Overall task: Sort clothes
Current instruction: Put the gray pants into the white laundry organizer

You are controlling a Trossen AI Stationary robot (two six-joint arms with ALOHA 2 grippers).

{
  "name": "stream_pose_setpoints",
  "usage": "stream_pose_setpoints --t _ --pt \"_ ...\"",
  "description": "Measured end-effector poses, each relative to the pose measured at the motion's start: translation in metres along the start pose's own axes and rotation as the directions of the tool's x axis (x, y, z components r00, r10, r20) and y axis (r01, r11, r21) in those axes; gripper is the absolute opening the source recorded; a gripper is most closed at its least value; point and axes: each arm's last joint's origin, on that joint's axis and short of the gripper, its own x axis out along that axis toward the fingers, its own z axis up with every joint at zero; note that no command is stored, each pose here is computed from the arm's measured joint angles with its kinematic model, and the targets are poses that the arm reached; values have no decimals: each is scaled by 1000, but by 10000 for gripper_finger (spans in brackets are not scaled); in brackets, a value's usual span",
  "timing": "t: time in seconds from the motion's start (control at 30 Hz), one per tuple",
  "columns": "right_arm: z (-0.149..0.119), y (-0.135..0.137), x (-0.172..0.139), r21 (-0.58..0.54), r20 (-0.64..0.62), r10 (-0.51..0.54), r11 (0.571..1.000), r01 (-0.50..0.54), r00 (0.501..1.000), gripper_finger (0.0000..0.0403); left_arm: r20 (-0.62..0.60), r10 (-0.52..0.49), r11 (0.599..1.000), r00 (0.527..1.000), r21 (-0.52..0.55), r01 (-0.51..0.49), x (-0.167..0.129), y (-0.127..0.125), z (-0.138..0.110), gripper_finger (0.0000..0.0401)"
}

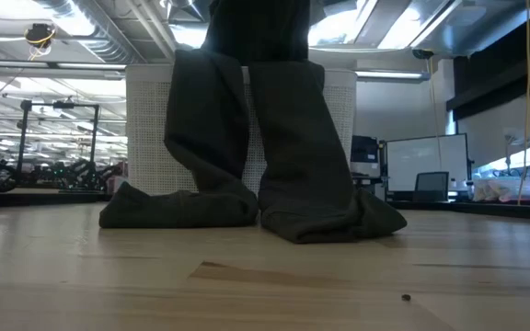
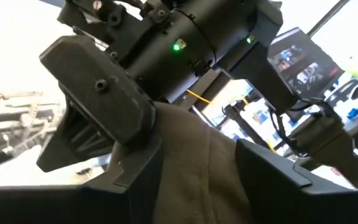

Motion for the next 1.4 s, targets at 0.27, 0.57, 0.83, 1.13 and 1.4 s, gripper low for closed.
stream_pose_setpoints --t 0.27,0.57,0.83,1.13,1.4 --pt "8 4 -14 78 40 27 996 -30 999 227 -10 20 997 1000 70 -19 4 7 -11 198" --pt "10 6 -23 149 63 67 986 -76 996 227 -39 56 995 998 84 -53 6 12 -14 101" --pt "10 7 -31 166 77 123 977 -134 989 227 -136 -65 987 989 137 84 4 -3 -14 5" --pt "25 -16 -48 306 149 144 934 -184 978 227 -555 -295 904 778 101 414 -30 -40 -101 2" --pt "36 -27 -67 292 211 163 930 -221 964 227 -651 -251 931 717 41 363 -51 -28 -137 0"
